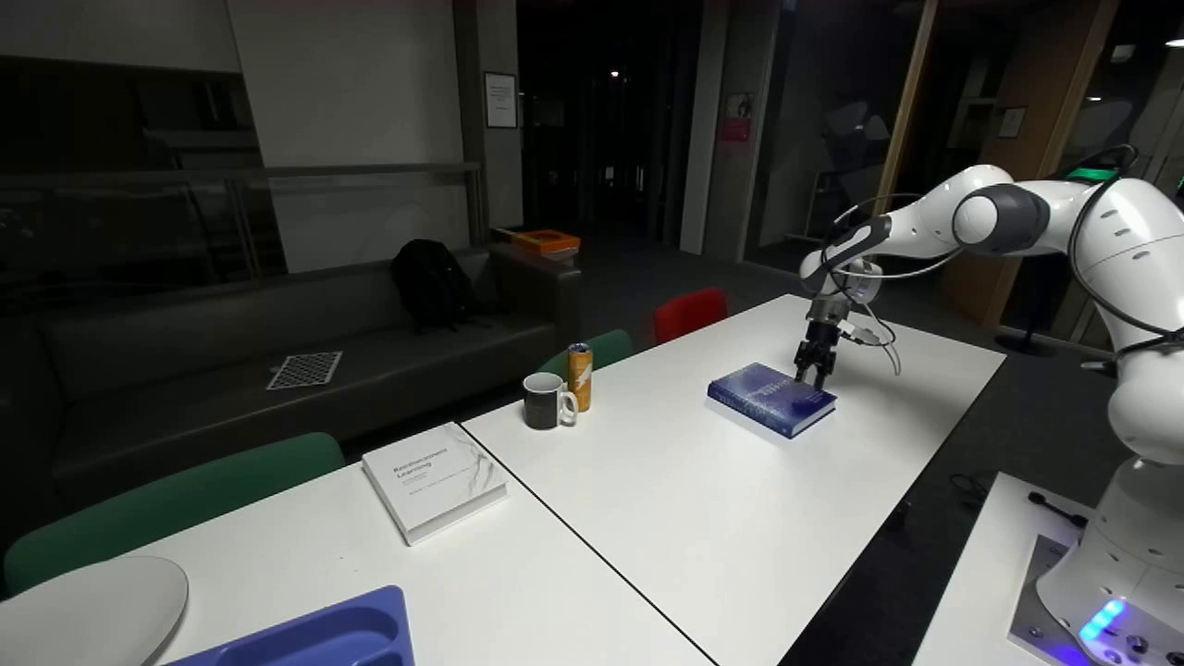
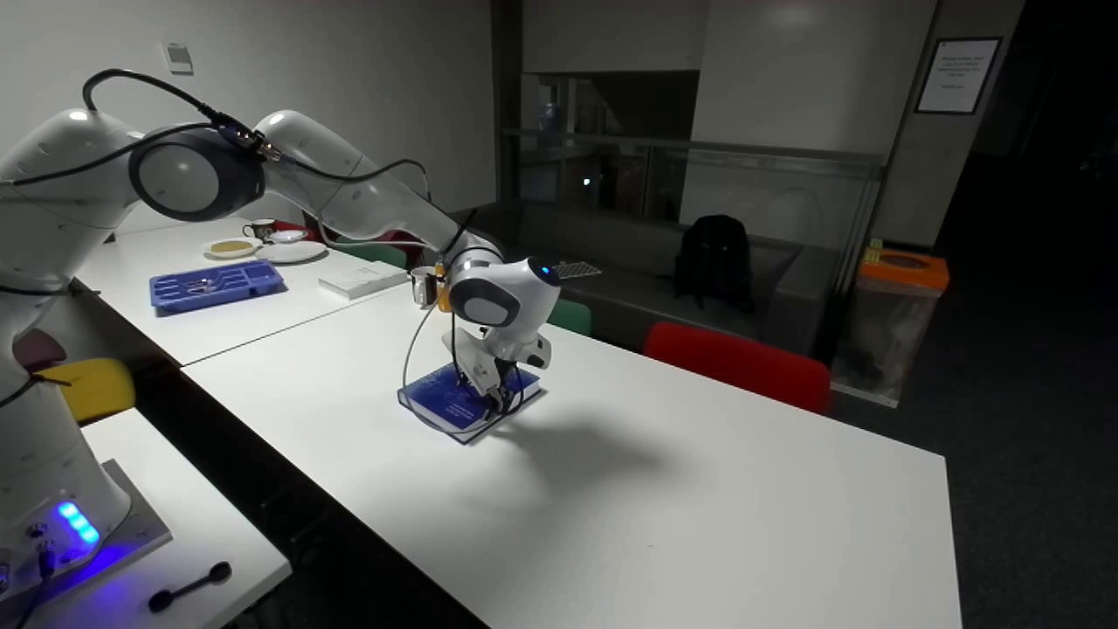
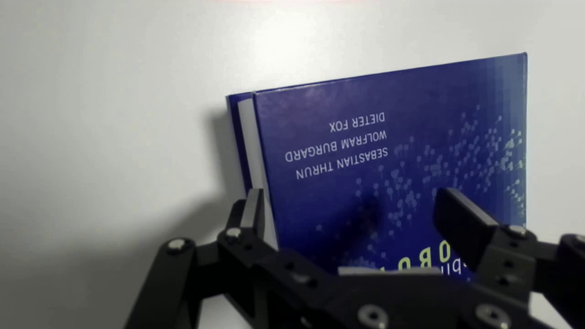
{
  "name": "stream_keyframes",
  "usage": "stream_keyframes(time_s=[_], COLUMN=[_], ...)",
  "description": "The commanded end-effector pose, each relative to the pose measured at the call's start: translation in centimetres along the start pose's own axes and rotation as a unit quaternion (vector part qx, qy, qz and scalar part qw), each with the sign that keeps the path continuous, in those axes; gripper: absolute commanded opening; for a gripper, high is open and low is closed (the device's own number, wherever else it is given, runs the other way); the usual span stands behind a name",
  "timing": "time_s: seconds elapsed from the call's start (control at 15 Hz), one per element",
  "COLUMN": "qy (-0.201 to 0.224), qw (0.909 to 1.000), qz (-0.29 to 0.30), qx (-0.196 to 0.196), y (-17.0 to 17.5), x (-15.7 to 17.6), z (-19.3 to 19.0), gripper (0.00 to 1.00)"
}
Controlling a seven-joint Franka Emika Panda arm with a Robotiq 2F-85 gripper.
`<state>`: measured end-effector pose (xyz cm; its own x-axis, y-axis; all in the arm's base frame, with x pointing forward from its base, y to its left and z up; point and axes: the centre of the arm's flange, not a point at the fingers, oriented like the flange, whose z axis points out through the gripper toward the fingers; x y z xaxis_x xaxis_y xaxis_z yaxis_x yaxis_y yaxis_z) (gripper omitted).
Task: Push the blue book to the right then open the book.
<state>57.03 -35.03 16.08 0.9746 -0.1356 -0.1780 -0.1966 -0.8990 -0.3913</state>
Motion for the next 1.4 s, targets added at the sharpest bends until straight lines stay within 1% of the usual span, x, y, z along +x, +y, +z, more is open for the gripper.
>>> stream_keyframes(time_s=[0.0,0.8,1.33], qy=[0.000,-0.011,-0.023], qw=[0.9999,0.9997,0.9992], qz=[-0.008,-0.010,-0.006], qx=[0.012,0.019,0.033], y=[0.2,-0.4,-1.2], x=[0.5,0.6,0.4], z=[-0.7,-0.4,-0.6], gripper=[1.00,1.00,1.00])
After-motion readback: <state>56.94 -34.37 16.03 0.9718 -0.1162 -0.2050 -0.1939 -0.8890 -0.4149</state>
